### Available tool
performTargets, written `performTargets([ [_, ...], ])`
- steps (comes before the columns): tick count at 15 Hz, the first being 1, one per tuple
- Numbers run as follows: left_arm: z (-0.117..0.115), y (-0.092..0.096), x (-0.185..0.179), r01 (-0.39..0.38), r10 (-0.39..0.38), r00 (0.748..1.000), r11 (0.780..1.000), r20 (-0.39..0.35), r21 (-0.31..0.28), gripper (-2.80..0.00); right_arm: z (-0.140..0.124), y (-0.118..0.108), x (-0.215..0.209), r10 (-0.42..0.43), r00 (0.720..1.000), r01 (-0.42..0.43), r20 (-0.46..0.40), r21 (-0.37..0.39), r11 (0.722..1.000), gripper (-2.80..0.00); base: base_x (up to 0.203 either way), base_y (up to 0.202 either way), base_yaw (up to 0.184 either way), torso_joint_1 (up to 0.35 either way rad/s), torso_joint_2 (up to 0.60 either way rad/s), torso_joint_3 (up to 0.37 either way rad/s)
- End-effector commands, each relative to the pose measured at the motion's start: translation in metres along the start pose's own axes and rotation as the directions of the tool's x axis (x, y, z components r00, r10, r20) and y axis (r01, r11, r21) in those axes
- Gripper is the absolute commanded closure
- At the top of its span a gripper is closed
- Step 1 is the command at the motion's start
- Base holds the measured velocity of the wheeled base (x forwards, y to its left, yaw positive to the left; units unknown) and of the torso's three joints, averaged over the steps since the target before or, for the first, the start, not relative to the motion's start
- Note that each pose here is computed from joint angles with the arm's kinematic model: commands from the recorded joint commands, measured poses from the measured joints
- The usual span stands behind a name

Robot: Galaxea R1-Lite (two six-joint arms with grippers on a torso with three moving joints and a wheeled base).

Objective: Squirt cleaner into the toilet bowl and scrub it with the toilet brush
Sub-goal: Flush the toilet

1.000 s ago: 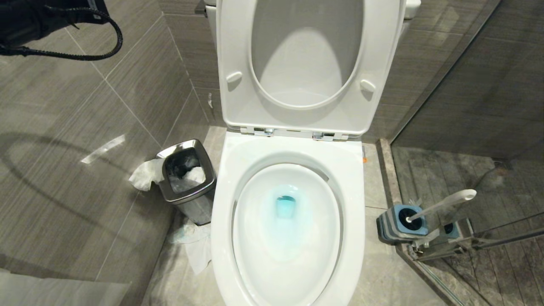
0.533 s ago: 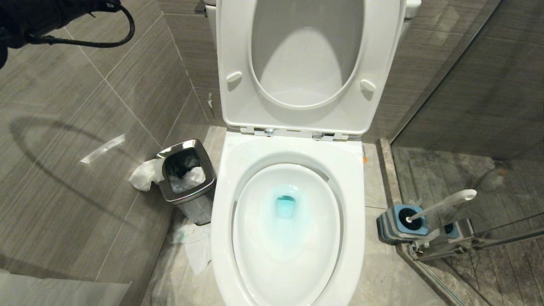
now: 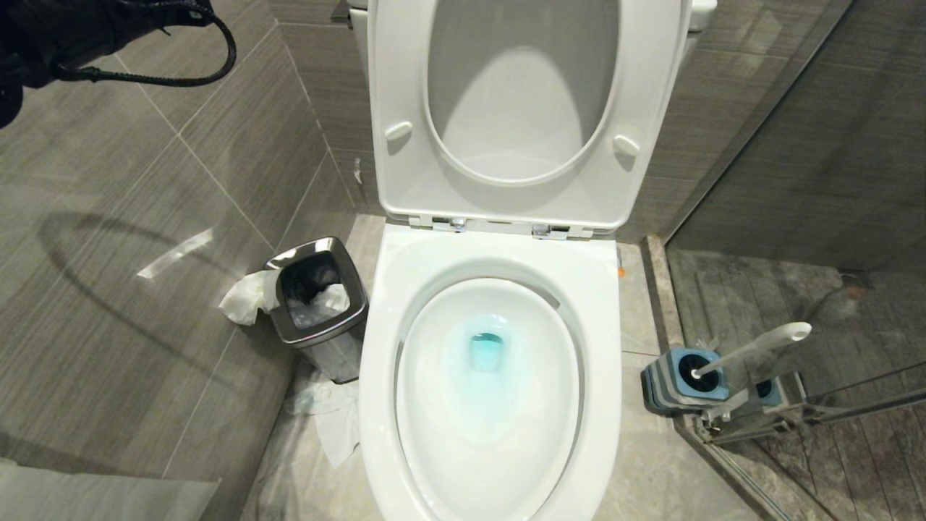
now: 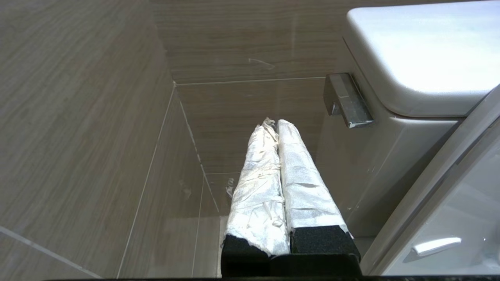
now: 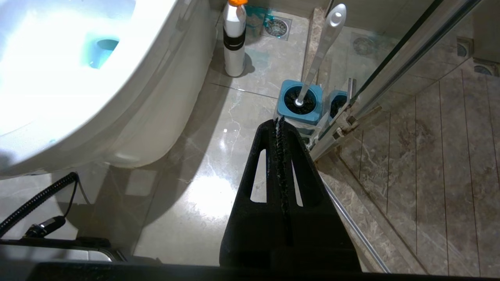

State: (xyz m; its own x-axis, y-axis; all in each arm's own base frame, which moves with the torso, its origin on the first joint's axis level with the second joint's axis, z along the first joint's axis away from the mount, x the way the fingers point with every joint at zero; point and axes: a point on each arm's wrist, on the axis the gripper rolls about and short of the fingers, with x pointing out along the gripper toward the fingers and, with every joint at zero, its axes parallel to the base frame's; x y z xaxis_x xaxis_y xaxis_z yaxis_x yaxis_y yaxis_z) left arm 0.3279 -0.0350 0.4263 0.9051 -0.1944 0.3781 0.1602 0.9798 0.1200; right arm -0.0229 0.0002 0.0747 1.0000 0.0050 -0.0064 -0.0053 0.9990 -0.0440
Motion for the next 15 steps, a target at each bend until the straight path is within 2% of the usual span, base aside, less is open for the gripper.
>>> performTargets([
  [1,-0.003,0.002,0.002,0.009,-0.009,1.0,1.0,0.003,-0.002,0.0,0.0,0.0,0.0,0.001,1.0,-0.001,-0.001,0.0,1.0,0.0,0.0,0.0,0.0,0.0,0.0,0.0],
  [2,-0.008,0.002,0.007,0.013,-0.013,1.0,1.0,0.011,-0.012,0.0,0.0,0.0,0.0,0.001,1.0,-0.001,-0.001,0.0,1.0,0.0,0.0,0.0,0.0,0.0,0.0,0.0],
  [6,-0.02,-0.005,0.024,0.029,-0.021,0.991,0.998,0.129,-0.062,0.0,0.0,0.0,0.0,0.0,1.0,0.0,-0.002,0.0,1.0,0.0,0.0,0.0,0.0,0.0,0.0,0.0],
  [9,-0.031,-0.012,0.03,0.039,-0.032,0.992,0.998,0.12,-0.056,0.0,0.0,0.0,0.0,0.001,1.0,-0.001,-0.001,0.0,1.0,0.0,0.0,0.0,0.0,0.0,0.0,0.0],
  [11,-0.031,-0.018,0.03,0.049,-0.047,0.994,0.999,0.101,-0.012,0.0,0.0,0.0,0.0,0.001,1.0,-0.001,-0.001,0.0,1.0,0.0,0.0,0.0,0.0,0.0,0.0,0.0],
  [15,-0.036,-0.025,0.027,0.094,-0.093,0.996,0.995,-0.017,0.025,0.0,0.0,0.0,0.0,0.001,1.0,-0.001,-0.001,0.0,1.0,0.0,0.0,0.0,0.0,0.0,0.0,0.0],
])
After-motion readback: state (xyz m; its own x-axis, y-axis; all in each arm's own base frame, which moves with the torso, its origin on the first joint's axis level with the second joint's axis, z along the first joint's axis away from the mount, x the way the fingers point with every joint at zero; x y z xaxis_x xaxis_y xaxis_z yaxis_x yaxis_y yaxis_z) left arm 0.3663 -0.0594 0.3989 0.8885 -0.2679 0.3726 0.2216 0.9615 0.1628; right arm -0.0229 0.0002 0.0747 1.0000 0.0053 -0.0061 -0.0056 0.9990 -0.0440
